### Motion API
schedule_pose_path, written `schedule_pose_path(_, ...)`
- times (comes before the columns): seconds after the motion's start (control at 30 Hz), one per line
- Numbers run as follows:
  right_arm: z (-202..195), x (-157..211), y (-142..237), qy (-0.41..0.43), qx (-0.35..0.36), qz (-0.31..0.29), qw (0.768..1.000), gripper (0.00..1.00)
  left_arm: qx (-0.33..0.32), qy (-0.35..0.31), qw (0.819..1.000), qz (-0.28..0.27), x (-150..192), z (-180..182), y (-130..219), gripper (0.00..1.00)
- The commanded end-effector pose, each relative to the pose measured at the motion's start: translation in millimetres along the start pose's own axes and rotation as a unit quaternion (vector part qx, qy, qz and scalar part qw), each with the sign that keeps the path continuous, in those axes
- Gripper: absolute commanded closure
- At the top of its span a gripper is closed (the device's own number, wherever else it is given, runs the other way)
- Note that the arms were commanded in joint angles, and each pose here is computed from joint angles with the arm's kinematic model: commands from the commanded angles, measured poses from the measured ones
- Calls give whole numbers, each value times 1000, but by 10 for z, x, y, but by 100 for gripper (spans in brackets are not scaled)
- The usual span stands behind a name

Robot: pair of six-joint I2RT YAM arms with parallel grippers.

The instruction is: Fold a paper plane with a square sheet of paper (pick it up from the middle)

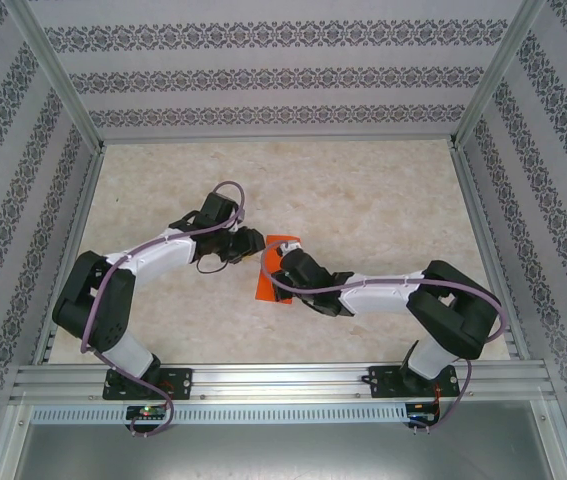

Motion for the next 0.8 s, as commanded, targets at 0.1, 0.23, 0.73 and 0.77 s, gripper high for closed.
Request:
schedule_pose_path(0.1, 89, -76, -13, -70, -78, 20, 994, 100, -2, -2, 1000, 14, 169, 60, 33, 72)
schedule_pose_path(0.23, 71, -75, -22, -76, -100, 31, 992, 100, 11, -16, 999, 32, 278, 29, 22, 74)
schedule_pose_path(0.73, 45, -55, 116, -44, -123, 44, 991, 93, 41, 28, 998, 40, 325, -23, -133, 49)
schedule_pose_path(0.77, 62, -55, 122, -39, -124, 43, 991, 92, 44, 33, 998, 37, 306, -32, -142, 45)
Point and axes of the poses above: each hand's point on the last joint's axis, 136 mm out from that joint toward the fingers, its own y axis back along the fingers, its own z axis along the line the jaws close on, x = y × z, the point moved 2 cm from there along y, back along the fingers, and after that the axes turned 10 degrees about -y, right-handed, at the moved point
